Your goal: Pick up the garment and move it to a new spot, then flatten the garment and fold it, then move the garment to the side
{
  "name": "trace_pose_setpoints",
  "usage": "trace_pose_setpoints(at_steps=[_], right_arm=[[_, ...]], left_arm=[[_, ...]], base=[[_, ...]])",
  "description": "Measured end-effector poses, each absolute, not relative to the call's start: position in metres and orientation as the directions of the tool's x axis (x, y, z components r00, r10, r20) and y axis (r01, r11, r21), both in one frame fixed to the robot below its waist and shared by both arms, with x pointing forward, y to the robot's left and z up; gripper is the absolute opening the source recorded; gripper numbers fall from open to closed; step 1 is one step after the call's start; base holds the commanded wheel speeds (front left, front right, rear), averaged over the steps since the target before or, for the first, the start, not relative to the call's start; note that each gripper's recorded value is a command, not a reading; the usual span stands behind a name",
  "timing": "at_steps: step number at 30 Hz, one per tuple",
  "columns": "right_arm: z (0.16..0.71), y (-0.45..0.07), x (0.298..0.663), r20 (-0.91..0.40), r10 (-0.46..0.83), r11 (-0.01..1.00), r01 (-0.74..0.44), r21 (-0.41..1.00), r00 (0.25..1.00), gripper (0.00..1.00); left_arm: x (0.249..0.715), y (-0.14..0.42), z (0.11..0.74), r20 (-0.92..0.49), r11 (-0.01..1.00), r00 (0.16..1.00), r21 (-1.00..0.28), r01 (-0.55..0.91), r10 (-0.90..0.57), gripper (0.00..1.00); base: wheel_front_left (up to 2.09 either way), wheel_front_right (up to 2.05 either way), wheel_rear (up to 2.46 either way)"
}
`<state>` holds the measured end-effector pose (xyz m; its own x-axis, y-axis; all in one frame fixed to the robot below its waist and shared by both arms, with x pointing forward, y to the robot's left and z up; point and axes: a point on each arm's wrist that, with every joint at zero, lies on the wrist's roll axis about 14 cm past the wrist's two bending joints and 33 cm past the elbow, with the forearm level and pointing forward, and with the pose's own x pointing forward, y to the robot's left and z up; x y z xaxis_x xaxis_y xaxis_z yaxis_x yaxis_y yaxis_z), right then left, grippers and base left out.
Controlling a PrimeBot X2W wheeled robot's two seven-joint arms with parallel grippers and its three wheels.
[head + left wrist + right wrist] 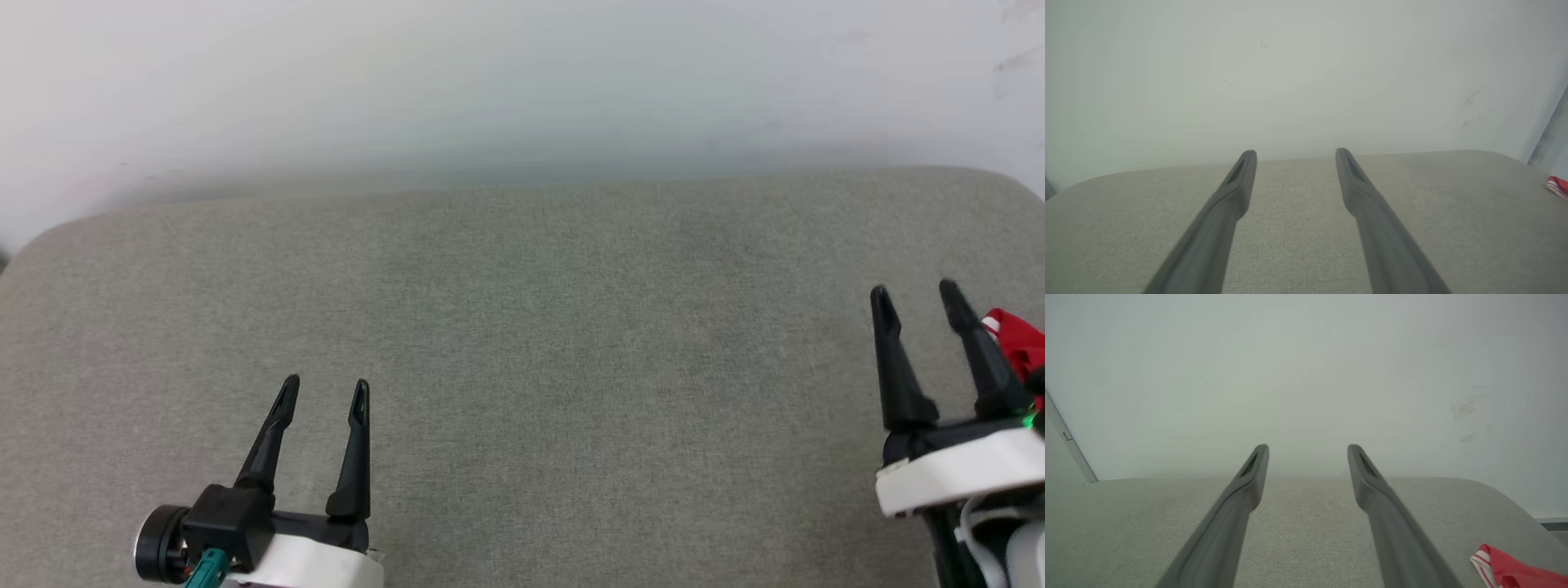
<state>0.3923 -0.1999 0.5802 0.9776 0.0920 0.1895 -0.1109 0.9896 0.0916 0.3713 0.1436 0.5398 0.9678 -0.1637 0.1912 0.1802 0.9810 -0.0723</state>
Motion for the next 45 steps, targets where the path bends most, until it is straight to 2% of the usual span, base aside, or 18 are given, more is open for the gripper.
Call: trace_pose_setpoints(at_steps=[9,34,35,39,45], right_arm=[[0.548,-0.184,0.368,0.163,0.063,0.974,-0.096,0.203,0.985,1.00],[0.536,-0.177,0.362,0.141,0.086,0.980,-0.109,0.167,0.986,1.00],[0.535,-0.176,0.362,0.137,0.089,0.980,-0.111,0.165,0.987,0.00],[0.519,-0.176,0.358,0.087,0.086,0.978,-0.101,0.182,0.992,0.00],[0.510,-0.179,0.357,0.056,0.066,0.955,-0.079,0.285,0.996,0.00]], left_arm=[[0.353,0.153,0.530,0.162,0.985,0.977,-0.088,0.151,-0.135,1.00],[0.350,0.156,0.527,0.157,0.981,0.980,-0.133,0.141,-0.120,1.00],[0.350,0.156,0.527,0.154,0.981,0.981,-0.134,0.140,-0.119,0.00],[0.346,0.156,0.511,0.103,0.981,0.988,-0.145,0.130,-0.116,0.00],[0.346,0.161,0.504,0.076,0.961,0.993,-0.258,0.104,-0.087,0.00]], base=[[0.00,0.00,0.00],[0.00,0.00,0.00],[0.00,0.00,0.00],[0.00,0.00,0.00],[0.00,0.00,0.00]])
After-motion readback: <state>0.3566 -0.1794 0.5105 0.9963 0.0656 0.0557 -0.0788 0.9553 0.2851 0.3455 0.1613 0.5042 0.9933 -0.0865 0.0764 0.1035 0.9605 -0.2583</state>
